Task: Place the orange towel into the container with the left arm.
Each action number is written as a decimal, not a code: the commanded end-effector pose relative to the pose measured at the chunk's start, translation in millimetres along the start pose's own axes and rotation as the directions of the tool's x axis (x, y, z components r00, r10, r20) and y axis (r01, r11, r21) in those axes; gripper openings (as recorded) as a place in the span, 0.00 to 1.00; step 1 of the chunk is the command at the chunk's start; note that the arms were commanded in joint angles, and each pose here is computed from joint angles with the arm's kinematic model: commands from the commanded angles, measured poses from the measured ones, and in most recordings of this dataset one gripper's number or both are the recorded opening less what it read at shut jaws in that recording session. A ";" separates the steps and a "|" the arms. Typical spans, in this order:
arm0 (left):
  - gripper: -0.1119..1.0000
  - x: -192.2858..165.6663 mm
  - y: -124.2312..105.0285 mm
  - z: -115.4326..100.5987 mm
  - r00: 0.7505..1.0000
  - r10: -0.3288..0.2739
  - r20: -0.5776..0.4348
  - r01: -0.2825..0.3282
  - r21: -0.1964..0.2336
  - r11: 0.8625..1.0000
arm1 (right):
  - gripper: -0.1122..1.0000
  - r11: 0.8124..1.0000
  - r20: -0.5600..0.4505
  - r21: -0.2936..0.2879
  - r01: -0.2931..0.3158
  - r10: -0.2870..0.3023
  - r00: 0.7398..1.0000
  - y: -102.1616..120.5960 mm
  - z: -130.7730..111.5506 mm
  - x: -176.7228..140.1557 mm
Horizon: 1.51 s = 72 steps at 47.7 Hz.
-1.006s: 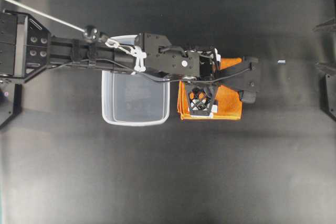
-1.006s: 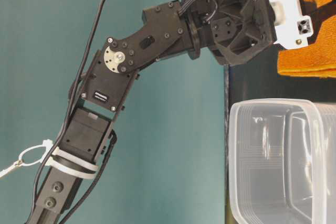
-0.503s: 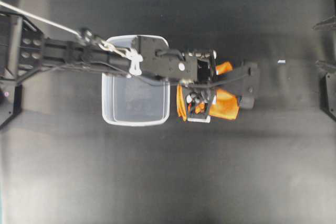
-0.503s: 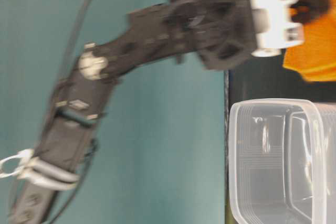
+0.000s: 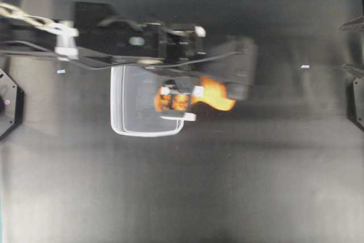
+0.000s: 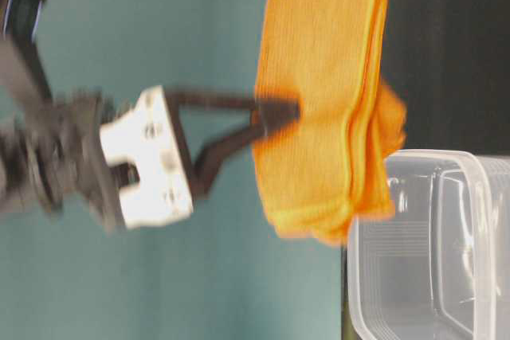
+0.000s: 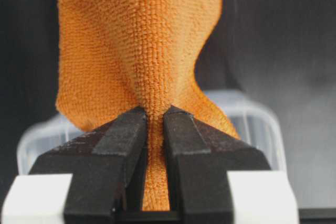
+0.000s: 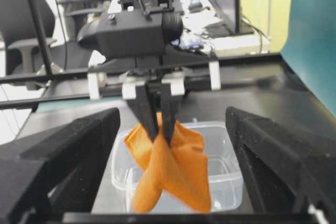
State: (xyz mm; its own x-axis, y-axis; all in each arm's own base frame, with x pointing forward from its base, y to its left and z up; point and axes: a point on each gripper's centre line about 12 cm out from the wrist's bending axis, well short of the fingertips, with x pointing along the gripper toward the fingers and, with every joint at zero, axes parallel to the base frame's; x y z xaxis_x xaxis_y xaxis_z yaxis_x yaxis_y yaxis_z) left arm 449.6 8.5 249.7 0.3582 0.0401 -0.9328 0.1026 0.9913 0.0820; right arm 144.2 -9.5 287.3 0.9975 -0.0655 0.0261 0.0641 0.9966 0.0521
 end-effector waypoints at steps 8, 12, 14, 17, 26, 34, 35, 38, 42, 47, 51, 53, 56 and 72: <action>0.16 -21.2 7.2 -53.0 1.000 0.015 0.009 -0.015 -0.030 0.999 | 0.81 1.000 0.015 0.005 0.002 -0.002 1.000 -0.2 4.0 0.6; 0.16 -20.6 8.5 -62.5 1.000 0.019 0.021 -0.018 -0.031 0.999 | 0.81 1.000 0.015 0.005 0.002 -0.002 1.000 -0.2 4.0 0.6; 0.16 -20.5 9.1 -65.3 0.999 0.021 0.028 -0.020 -0.034 0.999 | 0.81 1.000 0.015 0.005 0.002 -0.002 1.000 -0.2 4.0 0.6; 0.16 -20.1 10.6 -66.9 0.999 0.024 0.033 -0.022 -0.037 0.999 | 0.81 1.000 0.015 0.006 0.002 -0.002 1.000 -0.2 4.0 0.6; 0.16 -17.5 16.5 -70.1 0.999 0.029 0.026 -0.027 -0.055 0.998 | 0.81 1.000 0.015 0.009 0.002 -0.002 1.000 -0.2 4.0 0.6; 0.16 -12.8 15.0 -74.5 1.000 0.025 0.011 -0.025 -0.039 0.999 | 0.81 1.000 0.012 0.009 0.002 -0.002 1.000 -0.3 3.1 0.9; 0.16 -12.3 14.7 -75.8 1.000 0.025 0.008 -0.024 -0.037 0.999 | 0.81 1.000 0.012 0.009 0.002 -0.002 1.000 -0.3 3.1 0.9; 0.16 -10.3 14.1 -78.6 1.000 0.023 0.002 -0.023 -0.035 0.999 | 0.81 1.000 0.011 0.009 0.002 -0.003 1.000 -0.3 2.5 0.9; 0.16 -8.6 13.7 -80.2 1.000 0.024 0.009 -0.024 -0.035 0.999 | 0.81 1.000 0.011 0.009 0.002 -0.003 1.000 -0.3 2.5 0.9; 0.16 -7.2 13.3 -78.3 0.999 0.028 0.040 -0.027 -0.031 0.999 | 0.81 1.000 0.011 0.009 0.002 -0.003 1.000 -0.3 2.5 0.9; 0.16 -6.3 13.0 -76.2 0.997 0.032 0.064 -0.030 -0.031 0.999 | 0.81 1.000 0.012 0.009 0.002 -0.002 1.000 -0.3 2.7 0.7; 0.17 -5.2 13.0 -76.3 0.997 0.033 0.070 -0.030 -0.037 0.999 | 0.81 1.000 0.012 0.009 0.002 -0.002 1.000 -0.3 2.7 0.7; 0.26 -3.9 13.4 -77.0 0.997 0.034 0.075 -0.031 -0.038 0.999 | 0.81 1.000 0.015 0.009 0.002 -0.002 1.000 -0.3 3.1 0.7; 0.91 -7.9 13.3 -66.4 0.985 0.046 0.164 -0.041 -0.034 0.999 | 0.81 1.000 0.020 0.009 0.002 -0.002 1.000 -0.3 3.2 0.7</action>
State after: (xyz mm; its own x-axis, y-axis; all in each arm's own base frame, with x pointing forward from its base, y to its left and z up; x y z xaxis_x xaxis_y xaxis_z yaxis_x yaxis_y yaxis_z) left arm 385.2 30.0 220.1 0.4685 0.0609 -0.8813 0.0584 0.9933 0.0997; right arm 144.0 -9.5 287.5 0.9972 -0.0656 0.0353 0.0635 0.9964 0.0567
